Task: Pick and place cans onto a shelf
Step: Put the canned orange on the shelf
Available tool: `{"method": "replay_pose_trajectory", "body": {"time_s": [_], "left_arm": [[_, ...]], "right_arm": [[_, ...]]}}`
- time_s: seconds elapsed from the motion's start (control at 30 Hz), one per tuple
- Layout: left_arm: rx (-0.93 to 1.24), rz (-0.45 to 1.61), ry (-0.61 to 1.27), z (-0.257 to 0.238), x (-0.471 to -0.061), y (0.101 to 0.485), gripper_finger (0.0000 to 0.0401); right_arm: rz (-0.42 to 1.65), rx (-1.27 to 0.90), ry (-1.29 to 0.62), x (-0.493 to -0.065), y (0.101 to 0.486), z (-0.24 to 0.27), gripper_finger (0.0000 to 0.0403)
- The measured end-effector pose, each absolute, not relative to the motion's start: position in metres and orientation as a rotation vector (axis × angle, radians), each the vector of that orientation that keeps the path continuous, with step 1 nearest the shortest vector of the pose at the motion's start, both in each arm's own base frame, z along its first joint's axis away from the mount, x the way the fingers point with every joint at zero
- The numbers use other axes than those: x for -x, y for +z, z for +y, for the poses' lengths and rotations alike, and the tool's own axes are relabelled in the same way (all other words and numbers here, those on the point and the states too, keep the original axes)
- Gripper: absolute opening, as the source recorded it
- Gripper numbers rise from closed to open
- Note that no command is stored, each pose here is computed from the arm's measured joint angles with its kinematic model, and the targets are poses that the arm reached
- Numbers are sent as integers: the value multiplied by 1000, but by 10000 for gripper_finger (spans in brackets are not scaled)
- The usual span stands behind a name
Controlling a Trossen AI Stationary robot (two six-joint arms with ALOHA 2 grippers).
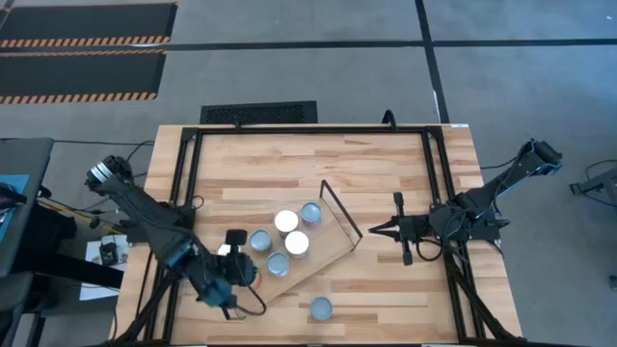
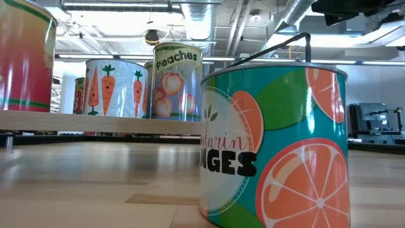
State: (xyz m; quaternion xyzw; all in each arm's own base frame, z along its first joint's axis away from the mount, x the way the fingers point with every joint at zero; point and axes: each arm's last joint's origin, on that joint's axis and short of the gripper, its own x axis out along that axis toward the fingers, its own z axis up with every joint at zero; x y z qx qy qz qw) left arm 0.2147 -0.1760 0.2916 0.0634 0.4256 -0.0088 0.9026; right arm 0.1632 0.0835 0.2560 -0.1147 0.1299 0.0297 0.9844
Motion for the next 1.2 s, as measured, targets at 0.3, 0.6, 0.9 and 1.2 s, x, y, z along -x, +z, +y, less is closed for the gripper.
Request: {"method": "replay_pose_trajectory", "body": {"time_s": [0.3,0.6,0.9,1.2], "left_arm": [[-45,524,-164,-128,-210,272,1],[-39,250,-173,-81,-196,240,0],[-36,151,-88,-52,-172,219,0],[-32,64,-40,-37,-153,212,0]], "right_arm": [[206,198,65,-165,261,86,9],[165,207,58,-171,275,122,9],[306,226,167,-205,268,193,38],[473,224,182,-245,255,243,123]]}}
